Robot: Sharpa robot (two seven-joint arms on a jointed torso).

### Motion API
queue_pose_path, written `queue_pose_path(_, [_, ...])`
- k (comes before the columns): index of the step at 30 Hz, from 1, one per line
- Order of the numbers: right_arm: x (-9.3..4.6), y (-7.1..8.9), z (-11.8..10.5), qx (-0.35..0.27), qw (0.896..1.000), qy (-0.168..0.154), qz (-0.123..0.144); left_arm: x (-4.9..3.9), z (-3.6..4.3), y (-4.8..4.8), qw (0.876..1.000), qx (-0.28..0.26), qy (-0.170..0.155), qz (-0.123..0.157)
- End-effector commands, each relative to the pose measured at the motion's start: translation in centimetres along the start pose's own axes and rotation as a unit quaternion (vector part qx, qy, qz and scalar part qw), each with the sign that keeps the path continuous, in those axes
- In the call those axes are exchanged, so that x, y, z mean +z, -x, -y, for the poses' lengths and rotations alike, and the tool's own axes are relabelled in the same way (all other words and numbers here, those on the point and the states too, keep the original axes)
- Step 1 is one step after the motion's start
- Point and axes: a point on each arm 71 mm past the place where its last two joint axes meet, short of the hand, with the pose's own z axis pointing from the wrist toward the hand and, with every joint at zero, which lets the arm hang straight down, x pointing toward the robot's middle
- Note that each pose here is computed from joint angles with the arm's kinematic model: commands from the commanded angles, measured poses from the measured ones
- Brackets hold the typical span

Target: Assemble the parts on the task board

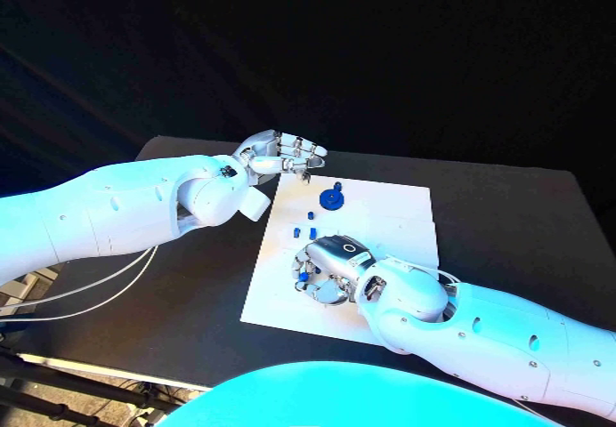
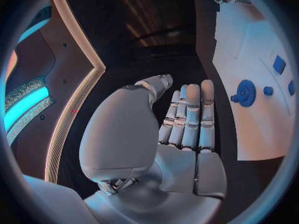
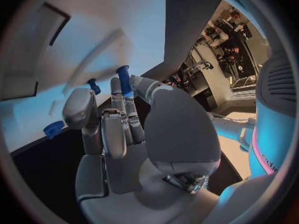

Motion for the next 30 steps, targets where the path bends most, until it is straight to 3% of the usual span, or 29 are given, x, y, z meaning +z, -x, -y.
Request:
queue_pose_path(1, [0.0,-0.7,-0.4,-0.002,1.0,0.007,-0.012,0.05,0.13,-0.19,1.0,-0.006,-0.003,-0.007])
queue_pose_path(20, [-0.7,-0.1,-0.1,0.019,0.999,-0.009,0.042,0.0,0.07,-0.14,1.0,-0.006,0.0,-0.009])
queue_pose_path(26, [-1.6,0.4,0.2,0.03,0.997,-0.013,0.068,-0.02,0.06,-0.08,1.0,-0.006,0.001,-0.009])
queue_pose_path(30, [-2.9,1.2,0.5,0.039,0.996,-0.015,0.079,-0.07,0.05,0.02,1.0,-0.006,0.001,-0.008])
